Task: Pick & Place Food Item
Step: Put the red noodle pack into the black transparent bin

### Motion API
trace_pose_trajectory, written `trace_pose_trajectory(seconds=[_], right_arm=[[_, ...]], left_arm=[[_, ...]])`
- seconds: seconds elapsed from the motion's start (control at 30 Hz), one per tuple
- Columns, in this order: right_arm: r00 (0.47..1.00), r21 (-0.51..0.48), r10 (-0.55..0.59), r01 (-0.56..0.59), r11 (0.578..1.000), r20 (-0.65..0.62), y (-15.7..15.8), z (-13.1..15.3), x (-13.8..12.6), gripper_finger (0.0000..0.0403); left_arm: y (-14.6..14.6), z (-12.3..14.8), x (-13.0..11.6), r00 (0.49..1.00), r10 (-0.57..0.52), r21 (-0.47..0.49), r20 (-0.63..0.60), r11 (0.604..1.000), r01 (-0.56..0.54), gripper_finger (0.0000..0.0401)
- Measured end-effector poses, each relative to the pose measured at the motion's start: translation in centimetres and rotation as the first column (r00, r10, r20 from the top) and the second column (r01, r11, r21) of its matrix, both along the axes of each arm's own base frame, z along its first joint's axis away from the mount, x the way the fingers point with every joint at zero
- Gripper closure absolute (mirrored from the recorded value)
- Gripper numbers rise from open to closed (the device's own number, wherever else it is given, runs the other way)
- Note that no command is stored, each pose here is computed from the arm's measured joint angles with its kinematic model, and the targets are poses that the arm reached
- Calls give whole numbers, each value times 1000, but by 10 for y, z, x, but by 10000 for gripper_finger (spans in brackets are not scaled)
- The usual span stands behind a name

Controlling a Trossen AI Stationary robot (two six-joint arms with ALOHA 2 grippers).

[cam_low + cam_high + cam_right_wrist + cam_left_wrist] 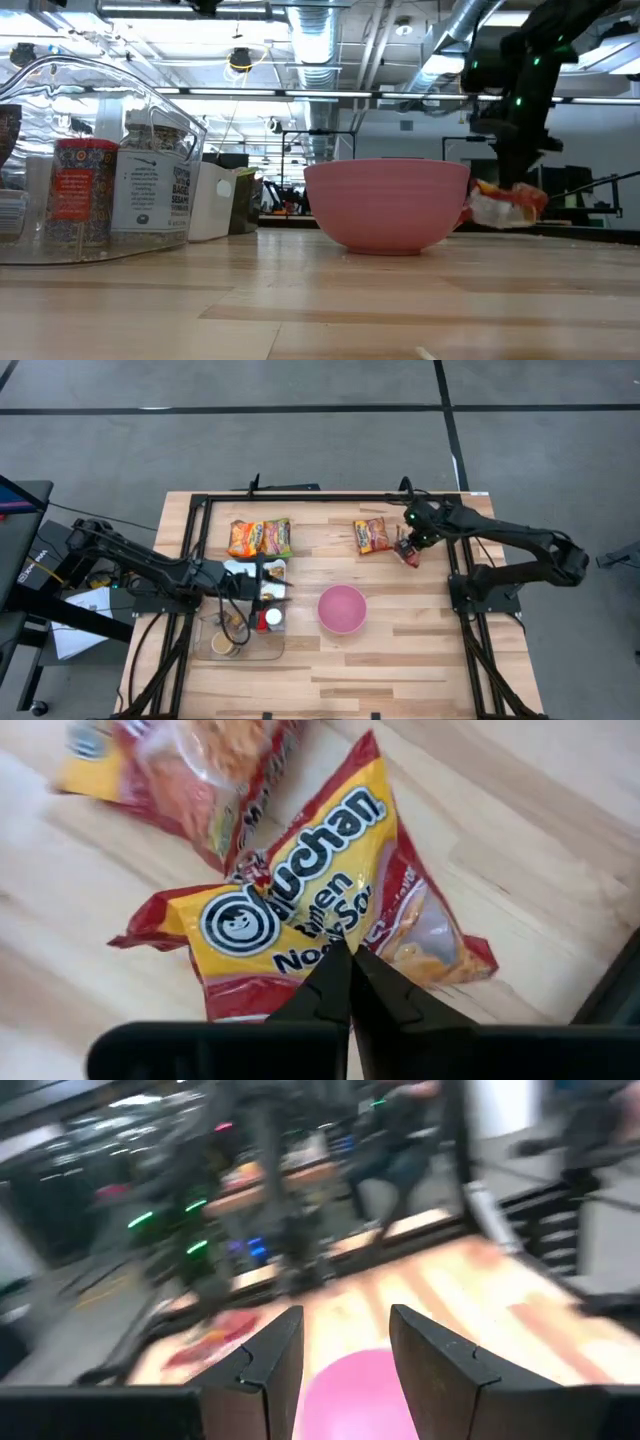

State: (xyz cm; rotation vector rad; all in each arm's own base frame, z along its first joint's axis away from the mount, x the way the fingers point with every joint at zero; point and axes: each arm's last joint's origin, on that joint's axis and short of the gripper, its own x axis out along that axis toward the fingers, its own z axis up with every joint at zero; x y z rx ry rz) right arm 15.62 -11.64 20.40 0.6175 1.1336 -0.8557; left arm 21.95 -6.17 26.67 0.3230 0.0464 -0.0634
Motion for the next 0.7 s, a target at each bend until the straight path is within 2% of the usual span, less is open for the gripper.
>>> trace_pose_trajectory(seconds=[0.1,0.27,0.43,0.57,0.7], right_arm=[[999,-34,23,-21,999,47,14,15,2,402],[987,-82,68,-56,995,142,35,43,5,402],[968,-129,127,-100,987,218,55,66,18,402],[950,-156,175,-138,978,257,67,77,39,402],[924,-179,241,-194,965,296,77,86,74,402]], left_arm=[[2,6,-9,997,76,4,4,997,-76,257],[-1,13,-24,994,113,-21,9,993,-113,257],[-2,9,-32,975,219,-1,-46,976,-219,257],[0,8,-33,942,332,-2,-46,943,-332,257],[3,10,-35,901,433,2,-31,901,-433,257]])
